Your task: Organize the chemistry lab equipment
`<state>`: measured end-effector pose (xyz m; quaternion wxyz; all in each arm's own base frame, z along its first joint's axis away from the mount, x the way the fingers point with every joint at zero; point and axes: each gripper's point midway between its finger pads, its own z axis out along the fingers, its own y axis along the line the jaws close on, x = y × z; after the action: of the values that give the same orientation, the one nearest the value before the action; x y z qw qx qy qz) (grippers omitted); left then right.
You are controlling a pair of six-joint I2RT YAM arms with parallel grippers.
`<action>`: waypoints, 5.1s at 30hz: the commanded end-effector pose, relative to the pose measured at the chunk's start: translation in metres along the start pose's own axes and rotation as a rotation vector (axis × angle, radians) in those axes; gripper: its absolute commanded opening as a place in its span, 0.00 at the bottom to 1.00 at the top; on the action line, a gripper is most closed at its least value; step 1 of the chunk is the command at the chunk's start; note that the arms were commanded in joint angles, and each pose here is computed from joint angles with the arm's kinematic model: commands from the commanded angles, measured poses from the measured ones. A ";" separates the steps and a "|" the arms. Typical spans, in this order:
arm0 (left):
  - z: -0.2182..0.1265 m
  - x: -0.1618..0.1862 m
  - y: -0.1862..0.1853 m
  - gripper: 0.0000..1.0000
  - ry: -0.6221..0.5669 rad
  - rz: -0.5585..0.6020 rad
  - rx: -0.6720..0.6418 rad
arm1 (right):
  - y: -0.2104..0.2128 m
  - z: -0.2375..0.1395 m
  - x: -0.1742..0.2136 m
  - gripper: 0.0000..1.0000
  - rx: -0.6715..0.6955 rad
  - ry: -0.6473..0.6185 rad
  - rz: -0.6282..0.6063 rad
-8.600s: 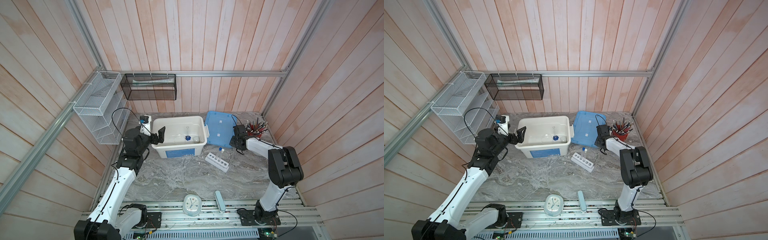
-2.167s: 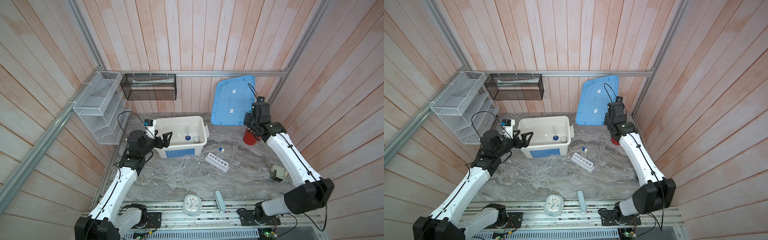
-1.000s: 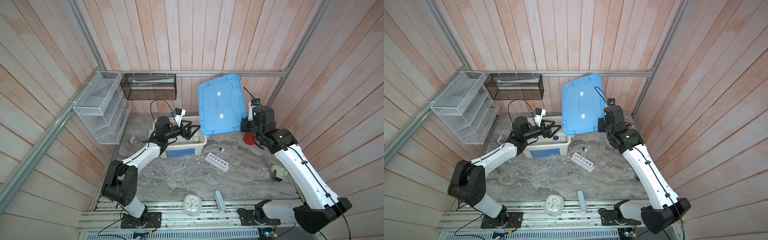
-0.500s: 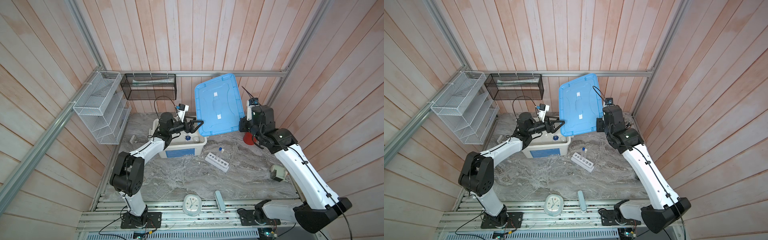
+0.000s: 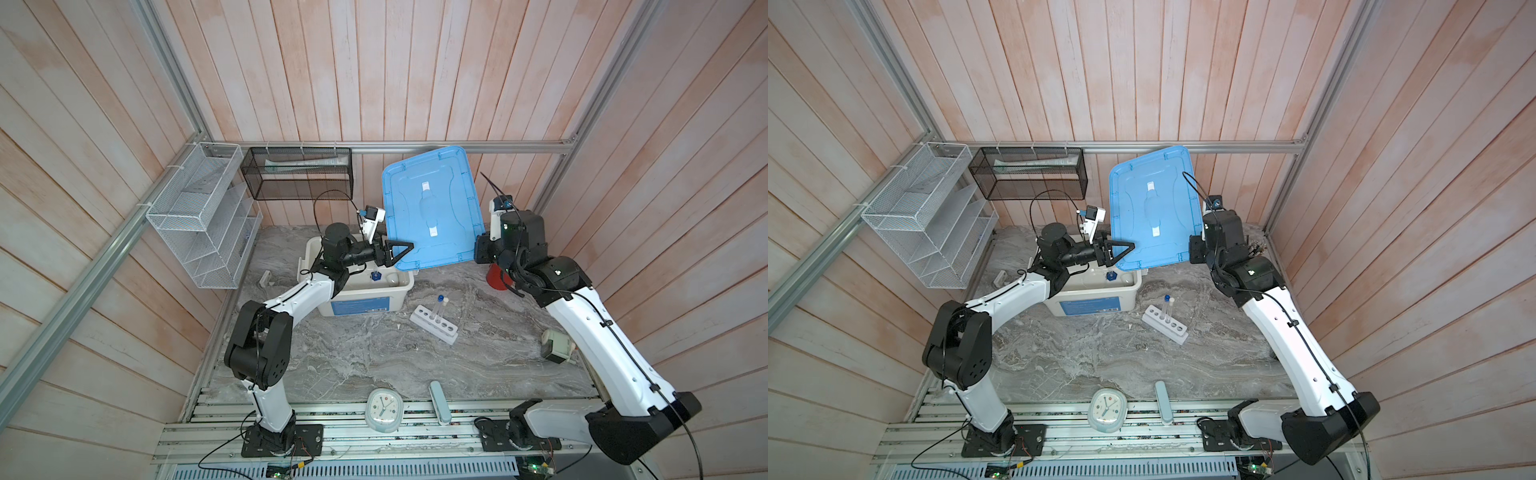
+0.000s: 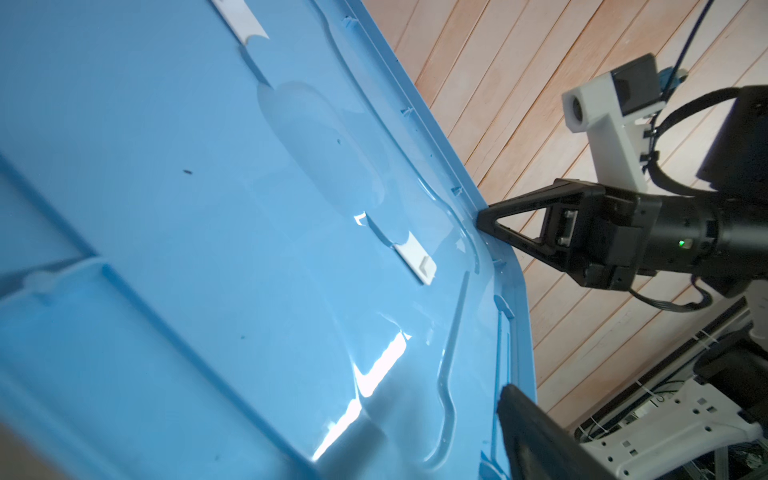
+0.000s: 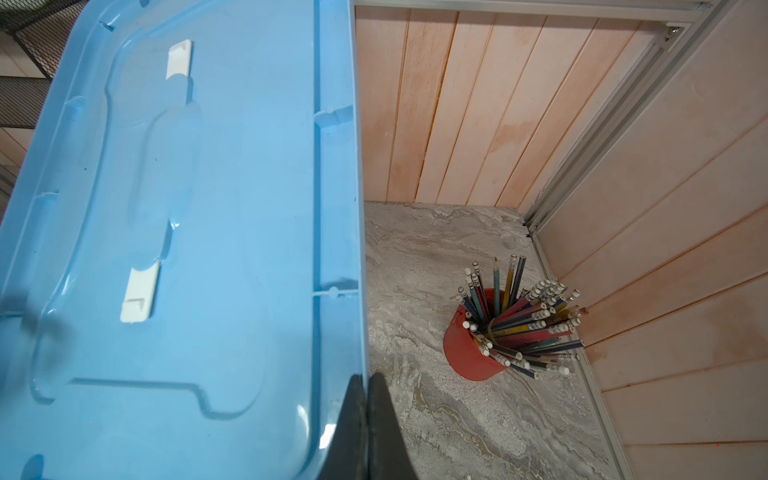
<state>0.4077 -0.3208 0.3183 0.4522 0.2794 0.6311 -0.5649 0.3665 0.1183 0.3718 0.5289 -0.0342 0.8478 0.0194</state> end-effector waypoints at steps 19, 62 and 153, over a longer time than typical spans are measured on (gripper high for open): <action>-0.012 -0.042 -0.046 0.71 -0.072 0.094 0.058 | 0.008 0.011 0.018 0.00 -0.020 -0.097 0.018; -0.049 -0.062 -0.044 0.05 -0.101 0.178 -0.097 | 0.013 0.024 0.022 0.47 0.007 -0.171 0.014; -0.168 -0.030 -0.064 0.04 0.441 1.706 -1.281 | 0.083 -0.020 -0.035 0.79 -0.999 0.139 0.491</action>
<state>0.3274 -0.1659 0.3476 0.6070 0.4585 0.4891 0.4268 0.3588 0.1957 0.4084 0.3777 -0.0711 0.7519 0.5357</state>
